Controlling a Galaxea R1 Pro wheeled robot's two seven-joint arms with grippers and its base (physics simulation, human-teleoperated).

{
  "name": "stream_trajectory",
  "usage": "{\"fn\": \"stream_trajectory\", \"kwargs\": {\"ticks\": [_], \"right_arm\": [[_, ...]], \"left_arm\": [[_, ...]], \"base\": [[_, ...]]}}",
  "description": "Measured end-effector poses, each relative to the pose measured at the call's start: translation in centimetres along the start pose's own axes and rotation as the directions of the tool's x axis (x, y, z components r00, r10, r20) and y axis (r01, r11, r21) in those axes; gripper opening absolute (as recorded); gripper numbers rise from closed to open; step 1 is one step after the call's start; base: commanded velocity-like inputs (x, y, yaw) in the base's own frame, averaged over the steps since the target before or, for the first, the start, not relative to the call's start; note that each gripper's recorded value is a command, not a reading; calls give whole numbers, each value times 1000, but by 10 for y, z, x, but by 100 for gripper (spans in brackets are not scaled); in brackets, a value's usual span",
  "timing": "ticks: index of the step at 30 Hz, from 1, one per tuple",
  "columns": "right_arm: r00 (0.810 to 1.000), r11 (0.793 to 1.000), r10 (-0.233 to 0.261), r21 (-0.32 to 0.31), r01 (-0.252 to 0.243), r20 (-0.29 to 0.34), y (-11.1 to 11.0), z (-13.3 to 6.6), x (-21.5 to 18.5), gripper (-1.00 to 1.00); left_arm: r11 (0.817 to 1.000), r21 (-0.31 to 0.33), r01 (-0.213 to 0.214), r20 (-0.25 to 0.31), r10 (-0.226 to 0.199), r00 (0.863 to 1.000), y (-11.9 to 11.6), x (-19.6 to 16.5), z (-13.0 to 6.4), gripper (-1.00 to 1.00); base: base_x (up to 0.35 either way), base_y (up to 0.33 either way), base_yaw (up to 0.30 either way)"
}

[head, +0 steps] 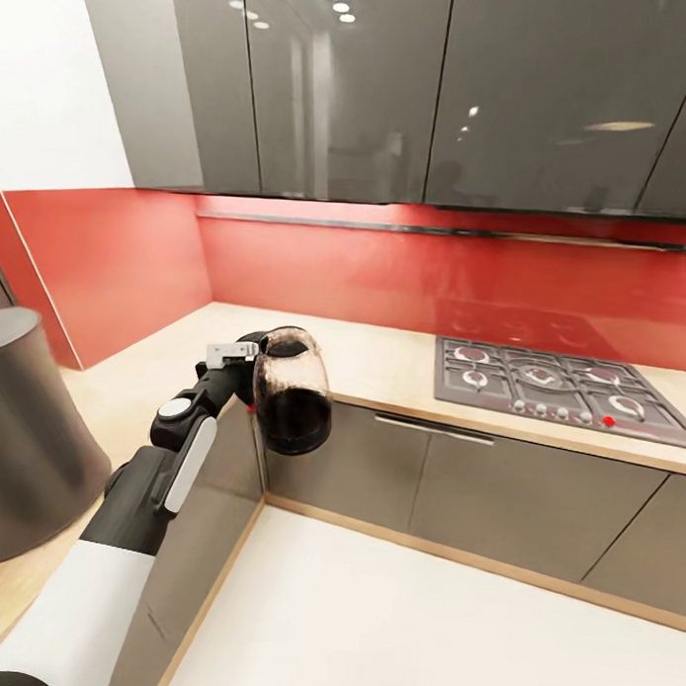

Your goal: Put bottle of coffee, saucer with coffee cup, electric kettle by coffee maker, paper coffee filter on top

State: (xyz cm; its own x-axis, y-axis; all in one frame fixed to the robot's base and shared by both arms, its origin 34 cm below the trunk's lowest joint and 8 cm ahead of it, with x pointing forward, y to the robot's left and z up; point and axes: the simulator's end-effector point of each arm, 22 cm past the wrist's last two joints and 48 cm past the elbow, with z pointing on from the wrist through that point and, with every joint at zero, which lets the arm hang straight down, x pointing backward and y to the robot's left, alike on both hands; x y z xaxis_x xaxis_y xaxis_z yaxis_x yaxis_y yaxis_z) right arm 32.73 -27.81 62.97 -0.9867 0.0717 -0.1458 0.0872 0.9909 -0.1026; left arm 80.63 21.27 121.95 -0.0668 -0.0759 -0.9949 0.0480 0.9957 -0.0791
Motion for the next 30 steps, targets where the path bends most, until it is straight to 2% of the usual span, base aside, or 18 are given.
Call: {"fn": "stream_trajectory", "kwargs": {"ticks": [30], "right_arm": [[1000, 1000, 1, 0, -1, 1, 0, 0, 0, 100]], "left_arm": [[1000, -5, -3, -3, 3, 1000, 2, 2, 0, -100]], "base": [[337, 0, 0]]}}
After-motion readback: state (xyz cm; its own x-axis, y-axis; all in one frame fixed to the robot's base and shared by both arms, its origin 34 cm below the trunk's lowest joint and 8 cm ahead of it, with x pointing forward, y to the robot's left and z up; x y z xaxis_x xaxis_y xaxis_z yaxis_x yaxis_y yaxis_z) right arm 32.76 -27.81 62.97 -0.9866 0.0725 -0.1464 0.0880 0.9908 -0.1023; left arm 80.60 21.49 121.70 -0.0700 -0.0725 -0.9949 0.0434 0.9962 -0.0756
